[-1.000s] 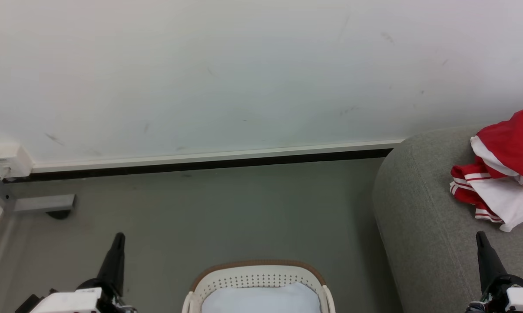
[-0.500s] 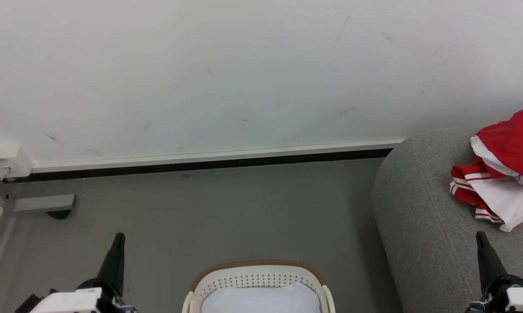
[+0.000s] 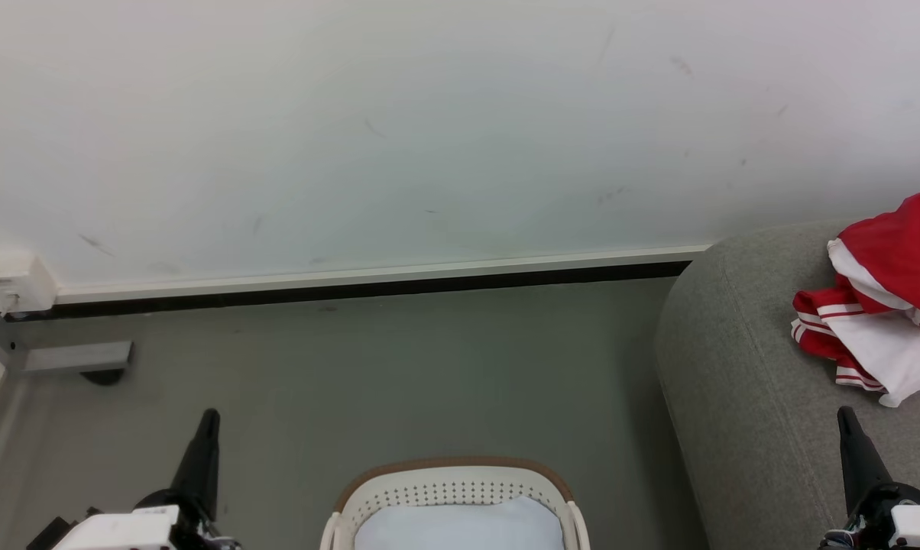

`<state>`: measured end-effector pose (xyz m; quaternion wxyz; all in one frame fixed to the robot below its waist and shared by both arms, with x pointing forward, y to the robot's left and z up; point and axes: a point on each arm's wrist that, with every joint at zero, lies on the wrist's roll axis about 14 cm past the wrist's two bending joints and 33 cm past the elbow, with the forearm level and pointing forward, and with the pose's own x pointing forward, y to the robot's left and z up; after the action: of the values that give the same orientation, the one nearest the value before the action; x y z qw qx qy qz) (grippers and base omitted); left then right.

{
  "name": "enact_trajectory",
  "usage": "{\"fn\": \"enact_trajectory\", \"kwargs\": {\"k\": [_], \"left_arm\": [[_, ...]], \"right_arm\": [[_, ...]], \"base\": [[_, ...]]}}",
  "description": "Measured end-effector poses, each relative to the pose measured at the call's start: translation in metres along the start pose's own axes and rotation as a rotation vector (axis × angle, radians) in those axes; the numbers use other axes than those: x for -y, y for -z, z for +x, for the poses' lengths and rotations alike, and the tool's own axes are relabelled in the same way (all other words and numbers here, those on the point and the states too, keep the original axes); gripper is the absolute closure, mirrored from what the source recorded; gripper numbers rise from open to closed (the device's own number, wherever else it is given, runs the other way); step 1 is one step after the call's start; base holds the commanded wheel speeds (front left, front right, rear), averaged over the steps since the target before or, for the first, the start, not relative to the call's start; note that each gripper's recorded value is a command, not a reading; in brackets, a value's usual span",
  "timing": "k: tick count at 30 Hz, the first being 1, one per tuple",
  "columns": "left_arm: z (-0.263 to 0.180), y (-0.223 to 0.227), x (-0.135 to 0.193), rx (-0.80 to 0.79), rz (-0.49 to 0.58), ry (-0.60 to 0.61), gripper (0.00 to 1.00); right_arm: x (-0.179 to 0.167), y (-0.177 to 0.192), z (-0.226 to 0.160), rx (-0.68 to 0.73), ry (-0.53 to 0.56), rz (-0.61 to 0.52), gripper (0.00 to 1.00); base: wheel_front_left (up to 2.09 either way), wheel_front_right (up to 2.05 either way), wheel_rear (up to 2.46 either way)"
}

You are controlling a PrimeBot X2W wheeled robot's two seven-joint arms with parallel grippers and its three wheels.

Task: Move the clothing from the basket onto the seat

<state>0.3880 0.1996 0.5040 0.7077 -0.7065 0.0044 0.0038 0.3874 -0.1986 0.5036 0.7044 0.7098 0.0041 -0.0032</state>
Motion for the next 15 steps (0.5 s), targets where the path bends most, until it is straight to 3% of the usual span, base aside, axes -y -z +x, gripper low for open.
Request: {"fn": "enact_trajectory", "kwargs": {"k": [15], "left_arm": [[0.0000,0.0000,0.0000,0.000,0.000,0.000,1.00]], "right_arm": [[0.0000,0.0000,0.0000,0.000,0.000,0.000,1.00]], "base": [[0.00,0.00,0.00]]}}
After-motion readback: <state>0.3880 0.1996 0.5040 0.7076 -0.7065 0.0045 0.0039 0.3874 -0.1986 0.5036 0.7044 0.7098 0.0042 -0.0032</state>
